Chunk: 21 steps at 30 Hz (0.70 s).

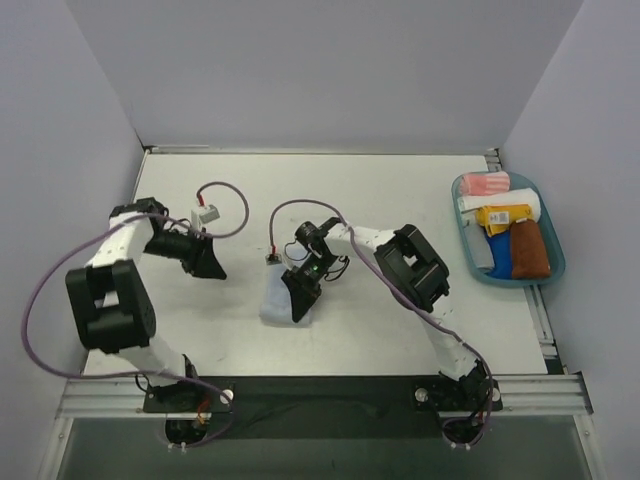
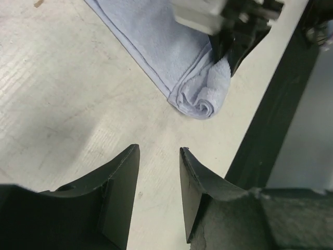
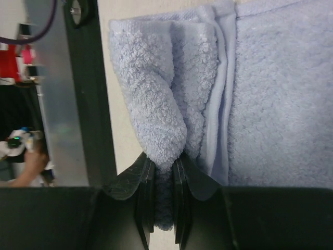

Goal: Roll the towels
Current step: Roll the towel

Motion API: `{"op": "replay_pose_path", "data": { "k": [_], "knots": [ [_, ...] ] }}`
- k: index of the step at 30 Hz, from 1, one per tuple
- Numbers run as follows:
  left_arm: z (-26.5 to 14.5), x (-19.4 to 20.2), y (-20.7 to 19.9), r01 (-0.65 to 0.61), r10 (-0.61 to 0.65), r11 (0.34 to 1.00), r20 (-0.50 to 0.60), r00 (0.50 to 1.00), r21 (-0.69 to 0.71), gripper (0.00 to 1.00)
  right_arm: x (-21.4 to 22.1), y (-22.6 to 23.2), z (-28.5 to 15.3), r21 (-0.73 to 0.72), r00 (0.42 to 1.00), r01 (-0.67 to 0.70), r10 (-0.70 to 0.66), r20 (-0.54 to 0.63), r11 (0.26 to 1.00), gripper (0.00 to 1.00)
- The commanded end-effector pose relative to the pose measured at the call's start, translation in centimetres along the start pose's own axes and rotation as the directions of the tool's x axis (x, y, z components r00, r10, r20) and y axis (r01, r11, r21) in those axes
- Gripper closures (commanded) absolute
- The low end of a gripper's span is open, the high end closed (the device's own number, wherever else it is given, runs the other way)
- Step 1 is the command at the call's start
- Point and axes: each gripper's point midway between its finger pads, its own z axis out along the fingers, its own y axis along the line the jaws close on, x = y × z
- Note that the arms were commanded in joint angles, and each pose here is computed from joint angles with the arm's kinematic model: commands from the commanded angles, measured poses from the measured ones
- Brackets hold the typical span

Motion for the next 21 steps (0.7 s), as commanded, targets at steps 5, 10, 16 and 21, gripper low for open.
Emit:
{"op": "replay_pose_path", "data": {
  "k": [5,10,16,21],
  "knots": [
    [1.6,0.0,-3.8,-0.555,0.553,0.786,-0.091,0.828,-0.271,0.42,6.2,-0.5,1.6,-0.076,0.947,-0.283,0.266,-0.178,0.956,1.00],
    [5.7,0.0,-7.6,-0.818,0.813,0.499,-0.172,0.556,-0.286,0.30,6.5,-1.0,1.8,-0.111,0.938,-0.320,0.298,-0.175,0.941,1.00],
    [10.8,3.1,-9.5,-0.900,0.867,0.420,-0.242,0.436,-0.116,0.33,6.4,-1.7,1.8,-0.119,0.930,-0.348,0.326,-0.167,0.930,1.00],
    [13.3,3.7,-10.6,-0.929,0.898,0.362,-0.242,0.369,-0.072,0.37,6.4,-1.9,1.7,-0.120,0.925,-0.365,0.345,-0.162,0.923,1.00]
  ]
}}
